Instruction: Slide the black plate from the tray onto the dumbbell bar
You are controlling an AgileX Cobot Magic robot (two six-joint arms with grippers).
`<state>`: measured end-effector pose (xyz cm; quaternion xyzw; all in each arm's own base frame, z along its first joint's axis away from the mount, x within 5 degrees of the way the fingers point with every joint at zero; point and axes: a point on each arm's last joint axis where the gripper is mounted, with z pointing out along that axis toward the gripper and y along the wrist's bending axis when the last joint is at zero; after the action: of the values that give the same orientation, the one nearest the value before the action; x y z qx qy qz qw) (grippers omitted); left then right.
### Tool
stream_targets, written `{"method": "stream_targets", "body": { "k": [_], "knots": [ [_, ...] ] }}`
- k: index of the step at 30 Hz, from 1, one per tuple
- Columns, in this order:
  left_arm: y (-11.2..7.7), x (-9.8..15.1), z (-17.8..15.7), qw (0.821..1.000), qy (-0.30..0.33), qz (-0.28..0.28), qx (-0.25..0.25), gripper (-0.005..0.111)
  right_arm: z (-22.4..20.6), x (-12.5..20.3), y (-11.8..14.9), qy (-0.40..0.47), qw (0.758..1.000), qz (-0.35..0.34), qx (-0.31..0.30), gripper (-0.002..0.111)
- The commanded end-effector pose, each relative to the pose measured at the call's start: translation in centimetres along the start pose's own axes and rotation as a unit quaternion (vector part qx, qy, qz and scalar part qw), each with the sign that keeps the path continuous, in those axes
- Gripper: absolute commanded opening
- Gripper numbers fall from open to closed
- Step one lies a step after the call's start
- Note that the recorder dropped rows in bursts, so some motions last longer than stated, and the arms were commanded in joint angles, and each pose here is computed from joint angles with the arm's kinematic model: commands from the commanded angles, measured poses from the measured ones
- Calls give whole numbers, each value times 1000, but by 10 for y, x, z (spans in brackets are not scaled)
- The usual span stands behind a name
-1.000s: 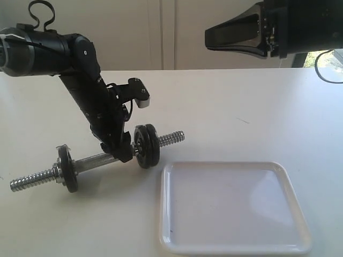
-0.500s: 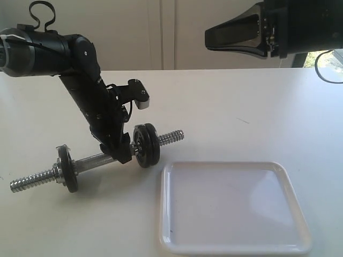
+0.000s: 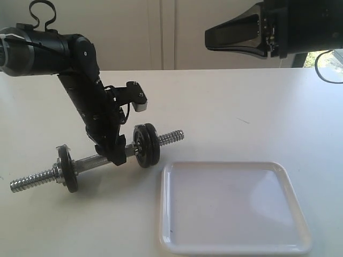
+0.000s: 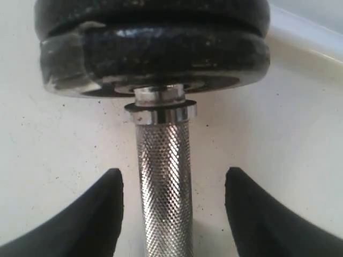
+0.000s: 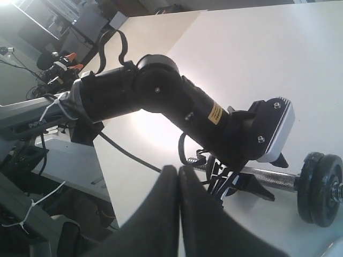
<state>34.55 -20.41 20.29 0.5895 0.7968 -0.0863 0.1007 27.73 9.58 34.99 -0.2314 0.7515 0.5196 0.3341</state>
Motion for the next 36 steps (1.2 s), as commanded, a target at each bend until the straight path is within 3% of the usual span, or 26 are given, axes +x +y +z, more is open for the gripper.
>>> {"method": "stream_targets", "body": {
  "k": [1, 7, 11, 13, 17, 18, 20, 23, 27, 32, 36],
  "knots": [
    [-3, -1, -11, 1000, -4, -4, 0, 61, -2, 1, 1, 0, 1000, -4, -1, 0],
    [-6, -4, -37, 999, -22, -13, -23, 61, -2, 1, 1, 2, 1000, -1, 0, 0],
    [-9, -2, -74, 995, -25, -65, -74, 54, -2, 1, 1, 1, 1000, 12, 0, 0],
    [-11, 3, -91, 990, -17, -95, -100, 44, -2, 1, 2, 3, 1000, 12, 1, 0],
    [-24, 9, -123, 986, -34, -113, -119, 3, -6, 3, 11, 16, 1000, -4, 14, 0],
    [-28, 10, -131, 985, -41, -113, -124, 0, -8, 4, 13, 19, 1000, -10, 17, 0],
    [-37, 16, -153, 977, -57, -147, -141, 0, -14, 7, 23, 38, 998, -22, 37, 0],
    [-59, 36, -186, 962, -76, -194, -175, 0, -33, 19, 48, 82, 988, -52, 117, 0],
    [-94, 65, -212, 949, -120, -218, -195, 0, -51, 28, 78, 32, 979, -113, 169, 0],
    [-120, 86, -245, 931, -168, -226, -231, 0, -57, 30, 90, 12, 971, -158, 178, 0],
    [-125, 89, -252, 928, -181, -224, -237, 0, -57, 31, 91, 12, 978, -117, 173, 0]
  ]
}}
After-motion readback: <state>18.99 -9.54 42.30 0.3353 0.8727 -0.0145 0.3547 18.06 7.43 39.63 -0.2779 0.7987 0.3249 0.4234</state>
